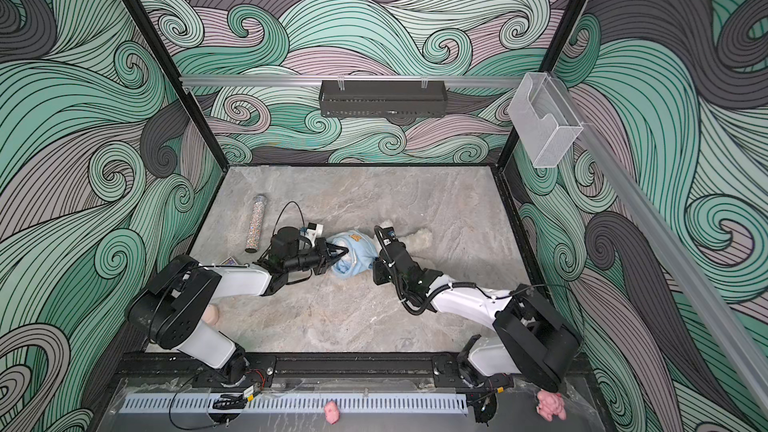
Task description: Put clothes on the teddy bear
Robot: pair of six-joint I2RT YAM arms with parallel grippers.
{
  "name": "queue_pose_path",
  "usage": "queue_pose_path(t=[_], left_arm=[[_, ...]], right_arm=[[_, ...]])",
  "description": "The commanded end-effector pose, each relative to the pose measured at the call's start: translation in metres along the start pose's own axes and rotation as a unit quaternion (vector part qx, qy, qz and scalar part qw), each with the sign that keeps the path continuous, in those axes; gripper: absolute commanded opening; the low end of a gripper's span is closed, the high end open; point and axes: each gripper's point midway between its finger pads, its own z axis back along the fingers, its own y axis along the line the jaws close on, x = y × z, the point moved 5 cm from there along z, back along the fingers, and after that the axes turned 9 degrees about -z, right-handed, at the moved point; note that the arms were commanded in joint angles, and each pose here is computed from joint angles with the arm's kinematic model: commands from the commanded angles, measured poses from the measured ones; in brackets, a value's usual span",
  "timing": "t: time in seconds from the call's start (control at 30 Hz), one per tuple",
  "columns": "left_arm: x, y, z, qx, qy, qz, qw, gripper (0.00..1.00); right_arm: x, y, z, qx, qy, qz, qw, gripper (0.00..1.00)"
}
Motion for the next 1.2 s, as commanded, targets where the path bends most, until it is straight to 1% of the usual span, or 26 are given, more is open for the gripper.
queue_pose_path(t=[0.0,0.1,0.17,0.27,0.3,0.33,0.43,0.5,0.53,0.57,0.6,0.63,0.7,0.77,0.83,0.9,1.0,1.07,1.13,1.17], left_arm=[[0.021,-0.002,0.014,-0.017,-0.038,-0.011,0.999,0.00],[0.021,0.000,0.019,-0.015,-0.031,-0.021,0.999,0.00],[0.021,-0.001,0.021,-0.013,-0.024,-0.034,0.999,0.00],[0.019,-0.008,0.019,-0.004,-0.005,-0.068,0.998,0.00],[0.018,-0.009,0.018,0.004,0.001,-0.078,0.997,0.00],[0.017,-0.010,0.017,0.009,0.006,-0.089,0.996,0.00],[0.013,-0.016,0.017,0.021,0.017,-0.122,0.992,0.00],[0.011,-0.017,0.018,0.027,0.023,-0.149,0.988,0.00],[0.010,-0.018,0.020,0.031,0.027,-0.171,0.984,0.00],[0.009,-0.019,0.020,0.035,0.031,-0.195,0.980,0.00],[0.007,-0.018,0.021,0.046,0.035,-0.222,0.973,0.00],[0.005,-0.016,0.019,0.055,0.039,-0.252,0.965,0.00],[0.005,-0.029,0.022,0.047,0.026,-0.323,0.945,0.00],[0.007,-0.036,0.022,0.048,0.007,-0.368,0.929,0.00],[0.010,-0.046,0.023,0.051,-0.017,-0.417,0.907,0.00],[0.013,-0.057,0.024,0.056,-0.042,-0.481,0.874,0.00],[0.013,-0.065,0.021,0.065,-0.051,-0.563,0.822,0.00],[0.012,-0.067,0.017,0.067,-0.046,-0.601,0.795,0.00],[0.011,-0.064,0.011,0.069,-0.037,-0.626,0.776,0.01],[0.011,-0.061,0.009,0.070,-0.033,-0.632,0.771,0.04]], right_arm=[[-0.032,-0.081,0.011,-0.195,0.059,0.027,0.979,0.00],[-0.025,-0.091,0.014,-0.203,0.056,0.014,0.977,0.00],[-0.021,-0.091,0.015,-0.200,0.053,0.018,0.978,0.00],[-0.012,-0.066,0.012,-0.117,0.042,0.039,0.992,0.00],[-0.011,-0.053,0.011,-0.077,0.035,0.051,0.995,0.00],[-0.010,-0.045,0.011,-0.054,0.032,0.062,0.996,0.00],[-0.008,-0.037,0.011,-0.048,0.038,0.109,0.992,0.00],[-0.006,-0.041,0.013,-0.072,0.046,0.122,0.989,0.00],[-0.005,-0.040,0.014,-0.064,0.051,0.126,0.989,0.00],[-0.005,-0.034,0.014,-0.041,0.057,0.130,0.989,0.01],[-0.005,-0.026,0.016,-0.005,0.063,0.132,0.989,0.06],[-0.003,-0.017,0.019,0.033,0.068,0.131,0.988,0.10],[0.002,-0.003,0.027,0.094,0.071,0.124,0.985,0.17],[0.015,0.004,0.038,0.137,0.063,0.108,0.983,0.23],[0.030,0.007,0.050,0.168,0.047,0.091,0.981,0.29],[0.047,0.005,0.060,0.186,0.023,0.062,0.980,0.34],[0.070,-0.002,0.062,0.185,-0.010,0.011,0.983,0.40],[0.074,-0.011,0.051,0.149,-0.009,-0.020,0.989,0.40],[0.066,-0.022,0.035,0.105,0.017,-0.046,0.993,0.39],[0.061,-0.027,0.027,0.090,0.027,-0.056,0.994,0.37]])
